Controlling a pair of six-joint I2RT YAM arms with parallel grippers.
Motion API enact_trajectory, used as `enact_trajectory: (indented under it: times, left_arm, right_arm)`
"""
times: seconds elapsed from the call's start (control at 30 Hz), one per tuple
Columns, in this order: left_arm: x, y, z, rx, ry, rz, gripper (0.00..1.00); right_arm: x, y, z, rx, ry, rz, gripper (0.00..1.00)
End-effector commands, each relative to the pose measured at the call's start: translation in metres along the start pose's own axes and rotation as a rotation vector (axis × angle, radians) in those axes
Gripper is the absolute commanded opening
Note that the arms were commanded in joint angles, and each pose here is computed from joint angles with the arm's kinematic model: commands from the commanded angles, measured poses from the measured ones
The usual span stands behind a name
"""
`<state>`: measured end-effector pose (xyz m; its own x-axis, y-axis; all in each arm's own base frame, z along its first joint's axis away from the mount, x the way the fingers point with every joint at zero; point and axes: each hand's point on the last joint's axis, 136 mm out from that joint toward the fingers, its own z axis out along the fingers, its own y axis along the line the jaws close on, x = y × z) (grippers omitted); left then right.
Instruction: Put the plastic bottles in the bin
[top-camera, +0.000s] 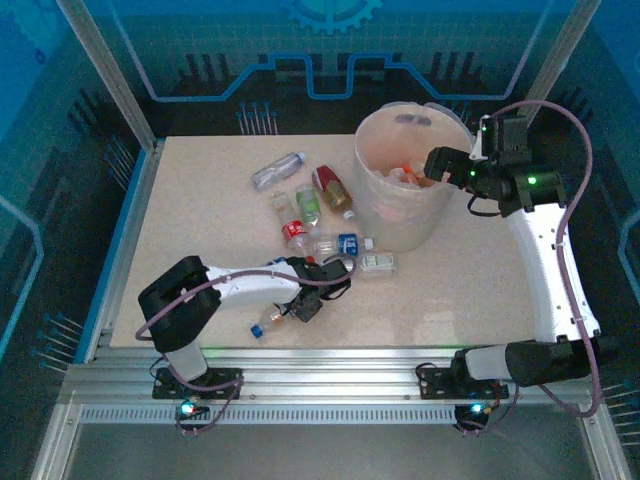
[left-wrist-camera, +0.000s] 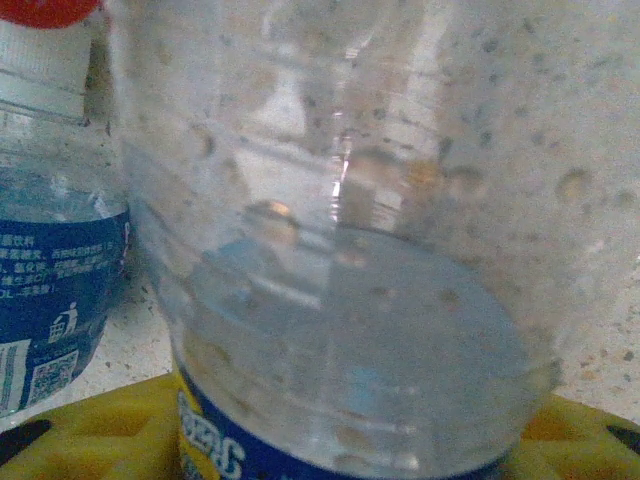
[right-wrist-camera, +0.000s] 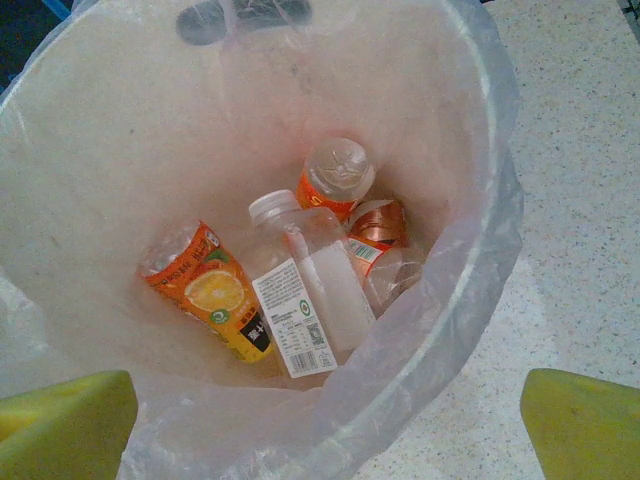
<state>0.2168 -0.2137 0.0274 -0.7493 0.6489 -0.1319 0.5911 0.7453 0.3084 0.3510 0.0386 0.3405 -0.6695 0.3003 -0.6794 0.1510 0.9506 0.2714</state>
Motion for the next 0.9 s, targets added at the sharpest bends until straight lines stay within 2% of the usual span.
enact_trajectory:
  times: [0.0,0.17,0.43,0.63,0.87]
  left_arm:
    - [-0.006,0.001,-0.018,0.018,-0.039,0.007,0.53]
    - [-0.019,0.000,-0.055,0.102,-0.145,-0.018,0.49]
    - [-0.055,0.005,-0.139,0.269,-0.467,-0.092,0.41]
    - [-0.093,0.027,-0.209,0.369,-0.793,-0.184,0.39]
    - [-0.128,0.067,-0.277,0.573,-1.130,-0.314,0.38]
  right_arm:
    - [-0.007,0.000,-0.006,-0.020,-0.039,0.028,1.00]
    - [-0.005,0.003,-0.013,-0.046,-0.048,0.021,1.00]
    - [0.000,0.028,-0.025,-0.213,-0.082,-0.002,1.00]
    - [0.008,0.069,-0.043,-0.477,-0.126,-0.051,1.00]
    - [0.032,0.130,-0.074,-0.793,-0.123,-0.220,1.00]
